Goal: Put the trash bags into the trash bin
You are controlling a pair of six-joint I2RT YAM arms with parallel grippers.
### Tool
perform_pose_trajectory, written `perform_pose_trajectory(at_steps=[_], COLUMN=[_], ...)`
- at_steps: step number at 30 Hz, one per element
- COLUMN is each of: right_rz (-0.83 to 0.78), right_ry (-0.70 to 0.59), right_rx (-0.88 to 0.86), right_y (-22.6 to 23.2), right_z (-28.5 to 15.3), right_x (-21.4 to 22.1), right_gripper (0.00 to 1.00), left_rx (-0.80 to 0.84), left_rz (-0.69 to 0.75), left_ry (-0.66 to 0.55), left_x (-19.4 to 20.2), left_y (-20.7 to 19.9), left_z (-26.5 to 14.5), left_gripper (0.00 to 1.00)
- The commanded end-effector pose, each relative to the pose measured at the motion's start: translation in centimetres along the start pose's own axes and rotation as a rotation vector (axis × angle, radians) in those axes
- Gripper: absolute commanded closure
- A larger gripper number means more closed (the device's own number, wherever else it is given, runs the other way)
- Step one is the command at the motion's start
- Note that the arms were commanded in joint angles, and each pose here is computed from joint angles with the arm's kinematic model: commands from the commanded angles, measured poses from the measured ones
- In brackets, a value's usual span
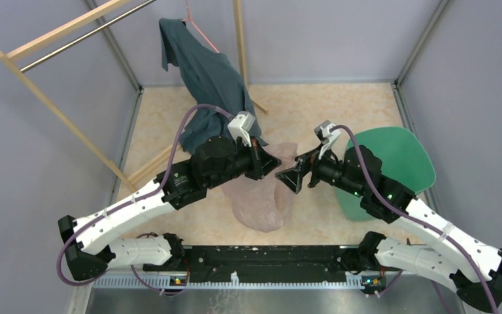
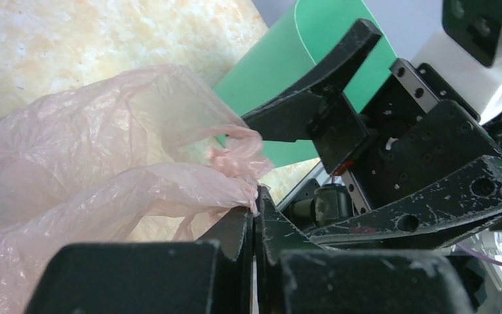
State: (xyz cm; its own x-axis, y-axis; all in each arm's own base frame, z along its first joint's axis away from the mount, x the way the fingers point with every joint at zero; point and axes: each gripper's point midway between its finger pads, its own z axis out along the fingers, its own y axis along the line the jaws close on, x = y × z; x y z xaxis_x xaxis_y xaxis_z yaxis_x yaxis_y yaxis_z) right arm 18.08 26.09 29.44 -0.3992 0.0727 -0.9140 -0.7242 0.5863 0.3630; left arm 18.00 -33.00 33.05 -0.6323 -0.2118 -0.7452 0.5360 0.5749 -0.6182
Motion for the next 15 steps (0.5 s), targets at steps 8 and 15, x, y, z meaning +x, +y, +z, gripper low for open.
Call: perform_pose_trajectory(at_steps=[8, 15], right_rz=[-0.081, -0.045], right_ry=[-0.096, -0.182], right_rx=[-0.025, -0.139], right_y=[0.1, 2.2], right_z=[-0.4, 2.2], right_x=[-1.3, -2.8], right_gripper=[0.01, 0.01], left_rx=[-0.001, 0.040], left_rz=[-0.047, -0.060], left_ry=[-0.081, -0.049], left_x=[-2.7, -2.4], left_y=[0.3, -0.6], left_z=[-1.0, -0.1], left_gripper=[1.00, 1.00])
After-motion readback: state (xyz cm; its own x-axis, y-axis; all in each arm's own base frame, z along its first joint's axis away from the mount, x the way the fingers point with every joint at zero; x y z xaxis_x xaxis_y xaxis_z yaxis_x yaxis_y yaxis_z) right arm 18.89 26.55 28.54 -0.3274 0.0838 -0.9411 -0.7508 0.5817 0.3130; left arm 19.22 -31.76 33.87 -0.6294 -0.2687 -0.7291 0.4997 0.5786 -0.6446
